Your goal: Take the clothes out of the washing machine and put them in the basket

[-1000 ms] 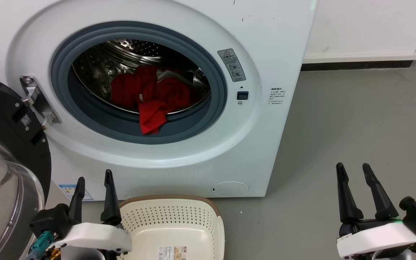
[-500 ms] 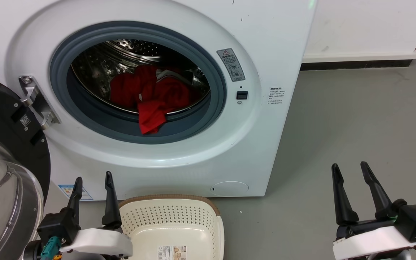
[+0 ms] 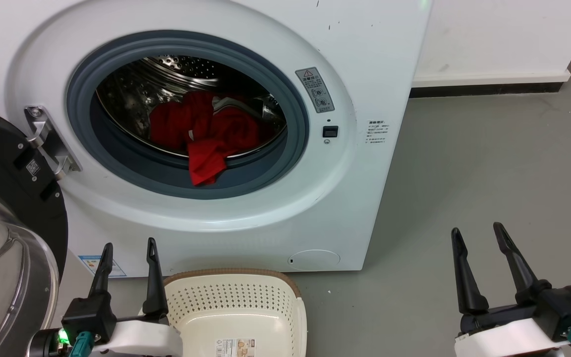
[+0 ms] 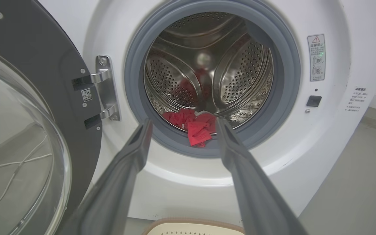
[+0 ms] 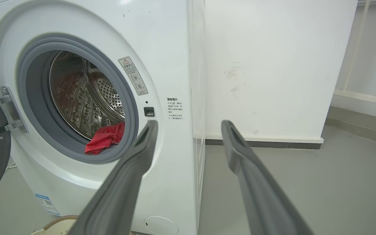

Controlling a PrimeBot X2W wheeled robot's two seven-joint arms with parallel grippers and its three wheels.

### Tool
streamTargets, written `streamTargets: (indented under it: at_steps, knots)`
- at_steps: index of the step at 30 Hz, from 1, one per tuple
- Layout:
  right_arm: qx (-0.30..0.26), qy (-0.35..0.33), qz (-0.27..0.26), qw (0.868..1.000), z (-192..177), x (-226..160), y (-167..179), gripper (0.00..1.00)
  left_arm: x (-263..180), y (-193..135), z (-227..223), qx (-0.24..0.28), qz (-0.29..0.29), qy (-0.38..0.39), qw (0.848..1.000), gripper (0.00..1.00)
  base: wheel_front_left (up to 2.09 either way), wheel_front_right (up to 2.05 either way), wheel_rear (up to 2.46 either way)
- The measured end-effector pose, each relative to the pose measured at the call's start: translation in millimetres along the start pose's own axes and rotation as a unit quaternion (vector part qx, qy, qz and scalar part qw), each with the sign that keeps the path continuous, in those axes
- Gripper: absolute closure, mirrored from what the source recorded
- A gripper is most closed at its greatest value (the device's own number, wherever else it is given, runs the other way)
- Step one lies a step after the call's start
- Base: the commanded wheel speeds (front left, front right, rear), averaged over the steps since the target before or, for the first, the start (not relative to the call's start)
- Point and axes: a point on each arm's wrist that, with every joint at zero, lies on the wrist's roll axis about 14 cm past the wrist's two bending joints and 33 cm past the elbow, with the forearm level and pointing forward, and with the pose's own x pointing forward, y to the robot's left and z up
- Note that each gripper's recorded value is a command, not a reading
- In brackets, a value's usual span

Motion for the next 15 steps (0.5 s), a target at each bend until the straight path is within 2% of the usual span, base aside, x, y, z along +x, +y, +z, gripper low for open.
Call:
streamTargets:
  at_steps: [15]
  knots:
    - [-0.043, -0.008, 0.011, 0.999, 3.2, -3.1, 3.6, 0.0, -3.1, -4.7, 0.8, 0.052, -0.013, -0.013, 0.998, 0.0, 0.0, 0.0, 0.0]
